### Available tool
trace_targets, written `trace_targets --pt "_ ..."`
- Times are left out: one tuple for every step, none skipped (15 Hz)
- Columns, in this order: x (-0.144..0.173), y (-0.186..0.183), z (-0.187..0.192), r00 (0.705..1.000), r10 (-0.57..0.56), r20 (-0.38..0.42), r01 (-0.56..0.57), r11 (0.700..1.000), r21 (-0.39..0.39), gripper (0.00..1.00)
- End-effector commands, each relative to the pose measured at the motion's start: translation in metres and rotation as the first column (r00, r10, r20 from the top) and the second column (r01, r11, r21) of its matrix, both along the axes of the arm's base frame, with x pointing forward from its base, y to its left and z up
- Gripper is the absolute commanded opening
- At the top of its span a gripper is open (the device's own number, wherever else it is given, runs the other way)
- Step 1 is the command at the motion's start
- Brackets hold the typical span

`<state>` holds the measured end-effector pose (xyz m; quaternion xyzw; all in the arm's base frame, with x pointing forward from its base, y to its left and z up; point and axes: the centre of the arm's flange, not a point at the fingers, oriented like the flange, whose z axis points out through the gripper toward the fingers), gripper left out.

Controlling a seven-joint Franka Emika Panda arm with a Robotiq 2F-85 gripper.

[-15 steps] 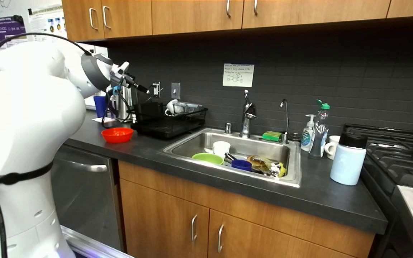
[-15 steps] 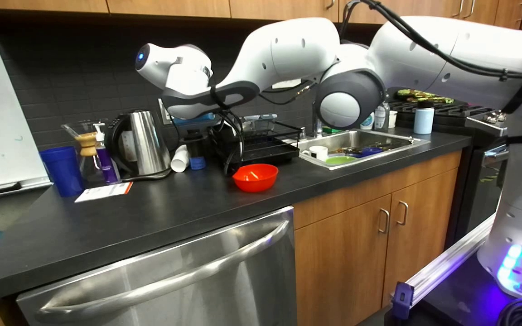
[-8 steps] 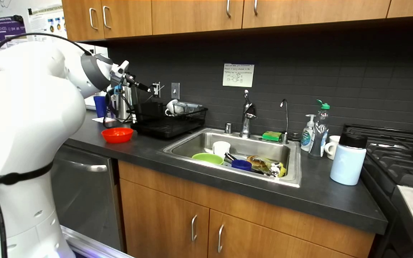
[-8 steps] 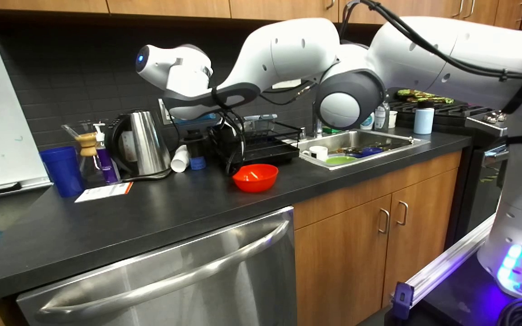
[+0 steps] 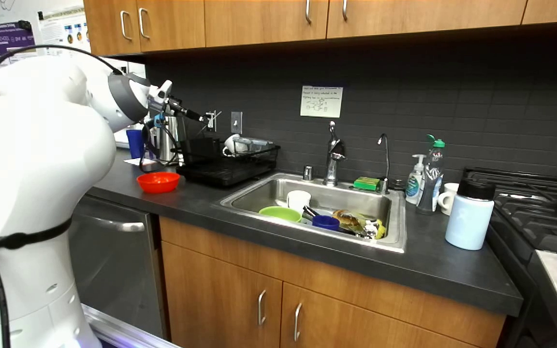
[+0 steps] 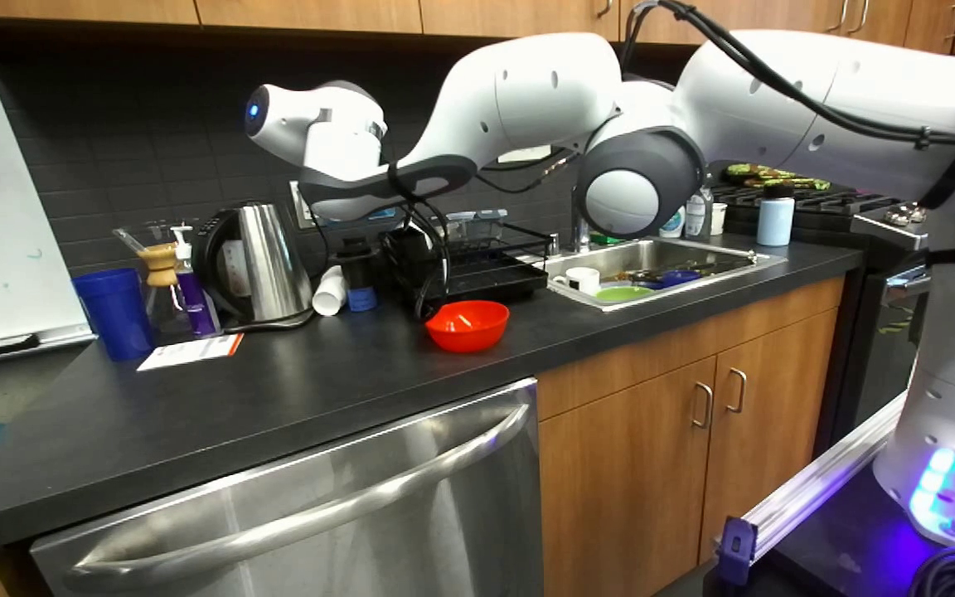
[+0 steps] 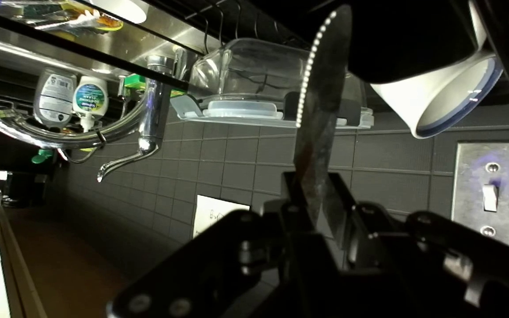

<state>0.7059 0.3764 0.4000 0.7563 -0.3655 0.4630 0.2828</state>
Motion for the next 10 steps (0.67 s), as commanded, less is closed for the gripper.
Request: trace_targets --pt "-0.052 -0.032 -0.009 1.000 0.008 0.008 -0.008 1.000 -0.015 0.04" --pt "-0.052 -0.031 -0.009 1.000 0.011 0.006 -0.011 1.000 -0.017 0.04" --pt "-0.050 -0.029 -0.011 1.000 0.014 0.004 -0.014 1.000 -0.018 0.04" --pt "-0.050 -0.028 -0.012 1.000 0.015 0.001 -0.015 1.000 -0.022 0.04" --pt "-0.049 -0.028 -0.013 1.000 0.015 -0.003 -0.015 1.000 -0.027 0.04" --pt "-0.049 -0.029 -0.015 1.000 0.014 -0.007 -0.014 0.999 -0.030 0.04" --pt "-0.049 -0.030 -0.017 1.000 0.013 -0.011 -0.013 0.999 -0.035 0.04" --pt "-0.050 -0.032 -0.019 1.000 0.012 -0.017 -0.012 0.999 -0.040 0.04" --pt "-0.050 -0.033 -0.020 1.000 0.011 -0.021 -0.012 0.999 -0.043 0.04" --pt "-0.051 -0.035 -0.021 1.000 0.009 -0.025 -0.010 0.999 -0.046 0.04"
